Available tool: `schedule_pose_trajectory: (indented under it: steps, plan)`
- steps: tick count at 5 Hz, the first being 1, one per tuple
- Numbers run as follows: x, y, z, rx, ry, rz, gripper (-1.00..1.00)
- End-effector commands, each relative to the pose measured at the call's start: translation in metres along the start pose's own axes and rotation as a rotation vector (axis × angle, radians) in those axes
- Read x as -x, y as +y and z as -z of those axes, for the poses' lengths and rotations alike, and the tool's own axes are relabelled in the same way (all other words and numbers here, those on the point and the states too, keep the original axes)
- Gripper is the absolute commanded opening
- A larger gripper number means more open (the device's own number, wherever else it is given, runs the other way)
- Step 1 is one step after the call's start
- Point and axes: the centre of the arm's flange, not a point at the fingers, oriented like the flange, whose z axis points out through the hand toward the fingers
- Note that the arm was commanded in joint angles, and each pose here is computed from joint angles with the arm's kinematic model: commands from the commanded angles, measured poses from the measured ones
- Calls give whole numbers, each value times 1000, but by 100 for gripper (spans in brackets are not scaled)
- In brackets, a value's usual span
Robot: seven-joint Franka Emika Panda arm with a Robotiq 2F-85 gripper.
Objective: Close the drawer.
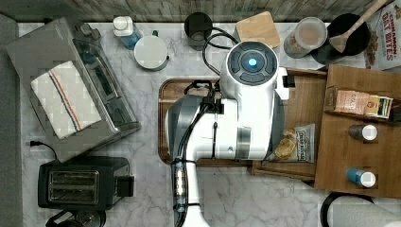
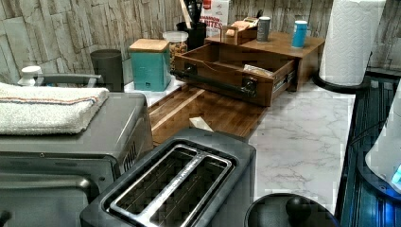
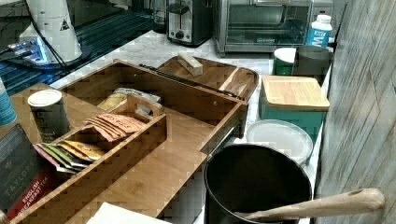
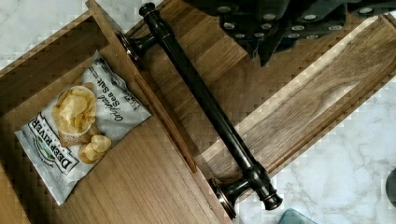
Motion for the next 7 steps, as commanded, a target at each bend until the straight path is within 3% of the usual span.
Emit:
schedule_pose_trajectory:
  steps: [1, 2, 3, 4, 6, 7]
  plan:
    - [0, 3, -5, 8, -7, -2, -100]
    - [3, -4, -26, -14, -27, 80, -100]
    - [21, -23, -49, -37, 75, 234, -100]
    - [29, -40, -55, -36, 91, 310, -100]
    - [30, -62, -76, 31, 132, 463, -100]
    - [24, -66, -92, 77, 123, 532, -100]
